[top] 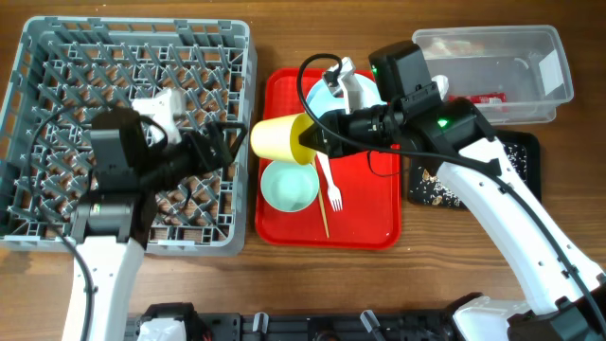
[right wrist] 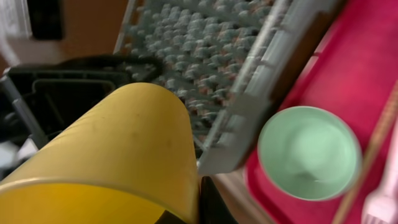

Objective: Sort waste into correct bins and load items into the dishwasher rack
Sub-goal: 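Grasp the yellow cup from the green bowl with the right gripper, then hand the yellow cup from the right gripper to the left gripper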

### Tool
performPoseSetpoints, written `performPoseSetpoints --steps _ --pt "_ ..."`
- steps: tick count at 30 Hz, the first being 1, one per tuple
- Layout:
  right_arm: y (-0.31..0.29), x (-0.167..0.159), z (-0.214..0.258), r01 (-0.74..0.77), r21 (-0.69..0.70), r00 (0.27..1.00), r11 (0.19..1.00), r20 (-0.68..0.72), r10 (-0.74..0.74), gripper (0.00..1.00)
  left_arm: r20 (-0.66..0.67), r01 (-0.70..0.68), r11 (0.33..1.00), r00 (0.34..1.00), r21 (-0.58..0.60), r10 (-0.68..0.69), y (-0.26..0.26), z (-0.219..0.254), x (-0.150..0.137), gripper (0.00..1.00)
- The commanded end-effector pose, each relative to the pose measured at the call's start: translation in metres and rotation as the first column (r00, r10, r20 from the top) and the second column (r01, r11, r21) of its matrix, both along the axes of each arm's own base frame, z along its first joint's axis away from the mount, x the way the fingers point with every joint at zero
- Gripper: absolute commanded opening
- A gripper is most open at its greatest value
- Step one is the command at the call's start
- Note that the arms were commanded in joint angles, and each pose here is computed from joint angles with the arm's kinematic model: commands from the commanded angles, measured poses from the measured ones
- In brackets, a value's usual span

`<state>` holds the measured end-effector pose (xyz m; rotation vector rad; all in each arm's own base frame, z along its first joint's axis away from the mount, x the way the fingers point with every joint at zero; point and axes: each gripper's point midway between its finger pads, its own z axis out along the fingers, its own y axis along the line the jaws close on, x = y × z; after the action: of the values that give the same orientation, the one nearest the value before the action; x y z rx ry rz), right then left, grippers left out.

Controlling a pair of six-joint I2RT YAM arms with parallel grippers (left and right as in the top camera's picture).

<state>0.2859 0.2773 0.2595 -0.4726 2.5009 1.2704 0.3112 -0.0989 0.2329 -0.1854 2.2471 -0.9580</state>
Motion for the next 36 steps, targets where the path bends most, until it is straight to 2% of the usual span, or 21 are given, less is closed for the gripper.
performPoseSetpoints --steps 1,3,8,12,15,23,27,31,36 --pt "0.007 -0.011 0.019 -0.088 0.116 0.996 0.989 -0.017 0.09 0.04 0.211 0.406 0.886 0.908 -0.225 -0.363 -0.051 0.054 -0.017 1.0" --pt "0.003 -0.01 0.023 -0.086 0.14 0.995 0.986 -0.027 0.091 0.04 0.296 0.511 0.823 0.849 -0.249 -0.437 -0.059 0.07 -0.02 0.98" --pt "-0.013 0.006 0.036 -0.058 0.213 0.998 0.975 -0.023 0.065 0.04 0.357 0.602 0.751 0.787 -0.271 -0.503 -0.064 0.085 -0.027 1.0" --pt "-0.019 0.003 0.062 -0.129 0.343 0.99 0.93 -0.002 0.138 0.04 0.364 0.632 0.721 0.767 -0.284 -0.529 -0.067 0.089 -0.034 0.99" --pt "-0.018 -0.004 0.066 -0.159 0.376 0.984 0.913 -0.014 0.177 0.04 0.427 0.688 0.685 0.709 -0.241 -0.562 -0.074 0.101 -0.04 0.99" --pt "-0.017 -0.012 0.072 -0.193 0.414 0.975 0.89 -0.018 0.22 0.04 0.522 0.764 0.622 0.607 -0.174 -0.6 -0.095 0.129 -0.054 0.98" --pt "-0.017 -0.012 0.073 -0.193 0.414 0.975 0.89 -0.017 0.22 0.04 0.54 0.786 0.596 0.578 -0.165 -0.612 -0.103 0.137 -0.061 0.95" --pt "-0.017 -0.012 0.073 -0.195 0.416 0.975 0.888 -0.02 0.223 0.04 0.548 0.809 0.567 0.549 -0.157 -0.631 -0.111 0.138 -0.069 0.84" --pt "-0.017 -0.014 0.074 -0.201 0.424 0.973 0.883 -0.02 0.231 0.04 0.547 0.813 0.561 0.545 -0.158 -0.636 -0.113 0.138 -0.07 0.81"
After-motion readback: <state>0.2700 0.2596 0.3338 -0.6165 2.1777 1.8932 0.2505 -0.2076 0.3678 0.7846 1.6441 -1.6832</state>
